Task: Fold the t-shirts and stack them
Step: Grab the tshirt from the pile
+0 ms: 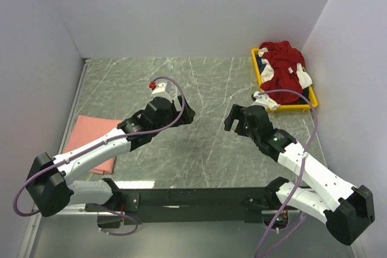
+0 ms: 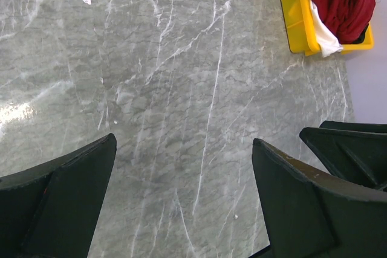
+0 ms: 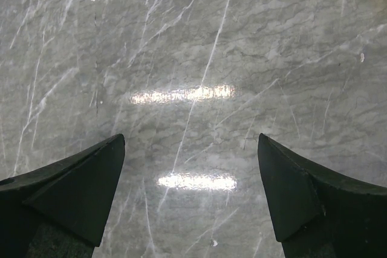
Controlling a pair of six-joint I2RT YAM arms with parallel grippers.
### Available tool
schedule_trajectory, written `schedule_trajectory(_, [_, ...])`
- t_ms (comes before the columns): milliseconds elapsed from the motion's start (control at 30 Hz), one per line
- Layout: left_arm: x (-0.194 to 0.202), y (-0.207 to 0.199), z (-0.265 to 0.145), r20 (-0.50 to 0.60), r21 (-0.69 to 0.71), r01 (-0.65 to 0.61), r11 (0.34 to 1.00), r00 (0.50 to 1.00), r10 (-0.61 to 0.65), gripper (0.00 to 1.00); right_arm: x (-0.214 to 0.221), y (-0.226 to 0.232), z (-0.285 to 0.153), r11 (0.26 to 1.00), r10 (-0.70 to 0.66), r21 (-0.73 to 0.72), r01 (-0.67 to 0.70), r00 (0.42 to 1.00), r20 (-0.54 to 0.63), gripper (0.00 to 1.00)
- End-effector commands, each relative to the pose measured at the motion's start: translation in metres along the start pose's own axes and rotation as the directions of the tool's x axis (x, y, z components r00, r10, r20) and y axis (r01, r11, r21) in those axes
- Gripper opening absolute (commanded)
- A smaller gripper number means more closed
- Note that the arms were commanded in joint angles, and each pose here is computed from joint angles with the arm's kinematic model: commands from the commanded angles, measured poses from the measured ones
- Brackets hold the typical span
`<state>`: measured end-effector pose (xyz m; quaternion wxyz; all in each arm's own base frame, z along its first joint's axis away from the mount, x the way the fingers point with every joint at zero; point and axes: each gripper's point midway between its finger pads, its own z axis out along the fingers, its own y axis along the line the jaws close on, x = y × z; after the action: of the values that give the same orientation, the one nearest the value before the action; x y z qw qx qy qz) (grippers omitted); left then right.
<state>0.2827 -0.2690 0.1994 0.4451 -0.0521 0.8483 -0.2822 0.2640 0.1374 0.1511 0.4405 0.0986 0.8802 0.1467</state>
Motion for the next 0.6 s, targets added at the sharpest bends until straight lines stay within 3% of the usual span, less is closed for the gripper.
schedule_trajectory(0, [-0.012,-0.01,-0.004,0.032,0.037,0.023,0.999,0.999,-0.024,0.99,-0.017,0.007,-0.002,1.0,0.011,-0.02,-0.01,0.999,0.053,0.96])
schedule_trajectory(400, [-0.006,-0.019,-0.014,-0.048,0.054,0.007,0.999,0.999,-0.005,1.0,-0.02,0.021,0.004,0.999,-0.001,-0.046,0.002,1.0,0.014,0.95])
schedule_trajectory(567, [-0.01,-0.026,-0.026,-0.098,0.052,0.013,0.999,0.995,-0.008,0.99,-0.066,0.032,0.022,0.999,-0.015,0.031,0.014,0.999,0.036,0.95])
